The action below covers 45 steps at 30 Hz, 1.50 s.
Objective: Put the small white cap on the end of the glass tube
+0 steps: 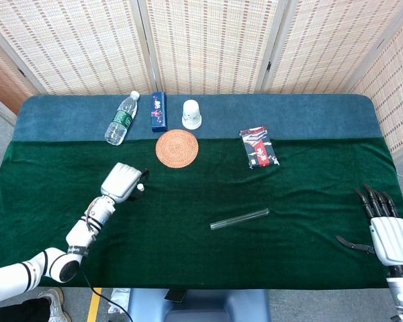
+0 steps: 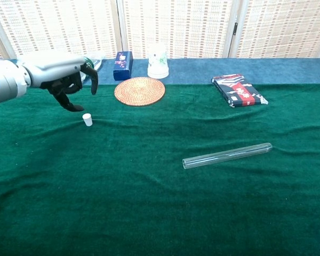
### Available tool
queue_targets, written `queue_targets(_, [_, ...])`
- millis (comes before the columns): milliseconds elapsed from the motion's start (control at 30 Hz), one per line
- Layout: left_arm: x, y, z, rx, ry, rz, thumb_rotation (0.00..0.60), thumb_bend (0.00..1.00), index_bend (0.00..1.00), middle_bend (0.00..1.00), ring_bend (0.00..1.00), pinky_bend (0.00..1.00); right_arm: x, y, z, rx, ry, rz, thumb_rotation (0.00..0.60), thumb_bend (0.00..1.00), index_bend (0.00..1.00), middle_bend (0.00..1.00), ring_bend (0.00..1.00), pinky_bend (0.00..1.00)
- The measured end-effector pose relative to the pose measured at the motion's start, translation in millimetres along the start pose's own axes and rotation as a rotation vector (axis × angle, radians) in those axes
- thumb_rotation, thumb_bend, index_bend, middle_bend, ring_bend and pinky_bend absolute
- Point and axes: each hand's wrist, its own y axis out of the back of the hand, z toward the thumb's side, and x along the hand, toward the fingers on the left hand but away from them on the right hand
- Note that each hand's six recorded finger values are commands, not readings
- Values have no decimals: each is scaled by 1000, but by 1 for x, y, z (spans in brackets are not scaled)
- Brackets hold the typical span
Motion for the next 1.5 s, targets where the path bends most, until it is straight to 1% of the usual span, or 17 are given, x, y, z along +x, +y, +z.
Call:
queue_targets(267, [10,-17,2,0,6,-21,600,341,465,964,881,832,2,0,-3,-3,-10,2,400,40,0,0,46,0])
queue_targets(433, [17,-26,2,35,19,-33,600,340,461,964,881,832,1,-1,-4,-4,-13,7,399,38,0,0,45,0])
queue_targets(633, [19,-34,-3,54,47,-52,600,340,461,964,881,832,0,-2,-5,-3,-14,11,400,39,0,0,43,0])
queue_targets(933, [21,-40,-8,64,63,-66,600,343,468,964,881,832,-2,-4,-5,-5,-13,18,400,40,0,0,43,0])
queue_targets(1200, [23,-46,-11,62,73,-82,600,364,496,964,882,832,-3,-6,-5,-5,-15,23,398,40,0,0,44,0])
queue_targets(1500, [25,-48,-14,63,84,-91,600,376,499,964,882,832,-5,-7,-7,-4,-19,26,398,39,0,0,45,0])
